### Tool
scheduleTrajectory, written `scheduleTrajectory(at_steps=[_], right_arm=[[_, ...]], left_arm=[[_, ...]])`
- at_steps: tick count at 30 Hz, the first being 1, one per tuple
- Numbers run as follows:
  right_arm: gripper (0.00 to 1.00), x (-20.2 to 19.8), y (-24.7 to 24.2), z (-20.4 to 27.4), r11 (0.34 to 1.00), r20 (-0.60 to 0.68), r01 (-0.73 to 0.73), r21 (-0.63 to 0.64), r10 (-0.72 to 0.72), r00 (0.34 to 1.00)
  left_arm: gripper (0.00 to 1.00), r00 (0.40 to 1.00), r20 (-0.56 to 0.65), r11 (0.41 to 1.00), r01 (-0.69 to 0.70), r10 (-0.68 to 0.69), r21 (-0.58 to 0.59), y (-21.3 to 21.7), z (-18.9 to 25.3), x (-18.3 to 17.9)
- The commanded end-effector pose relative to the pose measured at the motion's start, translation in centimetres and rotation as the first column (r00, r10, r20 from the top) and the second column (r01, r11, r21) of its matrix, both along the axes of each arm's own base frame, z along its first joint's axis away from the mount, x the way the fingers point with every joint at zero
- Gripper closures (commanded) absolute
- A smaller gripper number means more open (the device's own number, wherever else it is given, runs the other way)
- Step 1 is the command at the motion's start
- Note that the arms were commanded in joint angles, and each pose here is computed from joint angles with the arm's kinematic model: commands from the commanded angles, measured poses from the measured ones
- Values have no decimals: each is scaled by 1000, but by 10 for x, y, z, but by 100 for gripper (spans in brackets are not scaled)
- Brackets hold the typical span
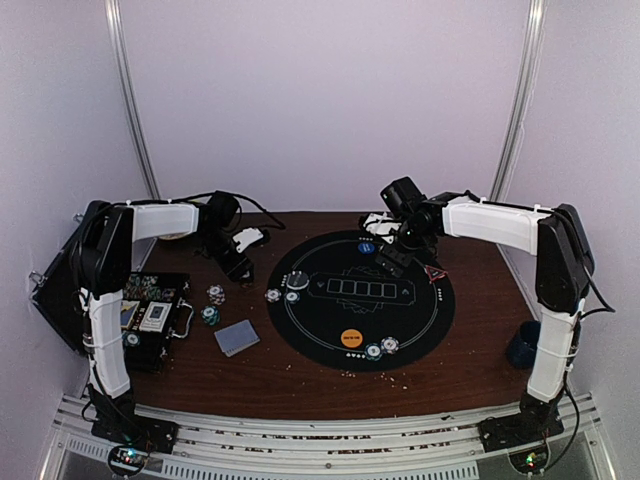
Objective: Distribute texas hold em gaming equipment
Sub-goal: Pick up the pile of poker chips from the pile of poker chips.
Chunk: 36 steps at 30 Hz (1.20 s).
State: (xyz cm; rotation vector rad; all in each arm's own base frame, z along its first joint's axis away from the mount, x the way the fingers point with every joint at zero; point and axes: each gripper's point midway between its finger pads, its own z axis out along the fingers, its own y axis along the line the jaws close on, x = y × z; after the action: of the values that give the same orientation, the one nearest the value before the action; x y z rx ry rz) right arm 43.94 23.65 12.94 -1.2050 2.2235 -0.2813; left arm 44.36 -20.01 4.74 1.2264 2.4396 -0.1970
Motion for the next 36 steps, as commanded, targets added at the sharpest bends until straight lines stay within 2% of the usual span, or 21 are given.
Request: scheduleTrajectory(at_steps=[1,8,12,22,36], right_arm=[[0,-2,1,-5,1000,5,2,-20,-2,1000],[0,-2,2,-5,1000,7,2,-21,-1,1000],[0,-2,2,-5,1000,6,0,-21,0,1000],[0,-2,3,-4,1000,11,2,-21,-1,1000],[0,-1,2,-3,1000,20,5,-24,-4,1000]], left_arm=[[39,1000,13,1000,-12,12,-3,1,-2,9],[39,1000,8,1000,-14,14,-1,2,-3,9],[48,1000,8,1000,-13,13,1,2,-4,9],[60,999,31,1000,-24,24,8,4,5,13],[63,992,125,999,-32,33,-14,5,44,16]])
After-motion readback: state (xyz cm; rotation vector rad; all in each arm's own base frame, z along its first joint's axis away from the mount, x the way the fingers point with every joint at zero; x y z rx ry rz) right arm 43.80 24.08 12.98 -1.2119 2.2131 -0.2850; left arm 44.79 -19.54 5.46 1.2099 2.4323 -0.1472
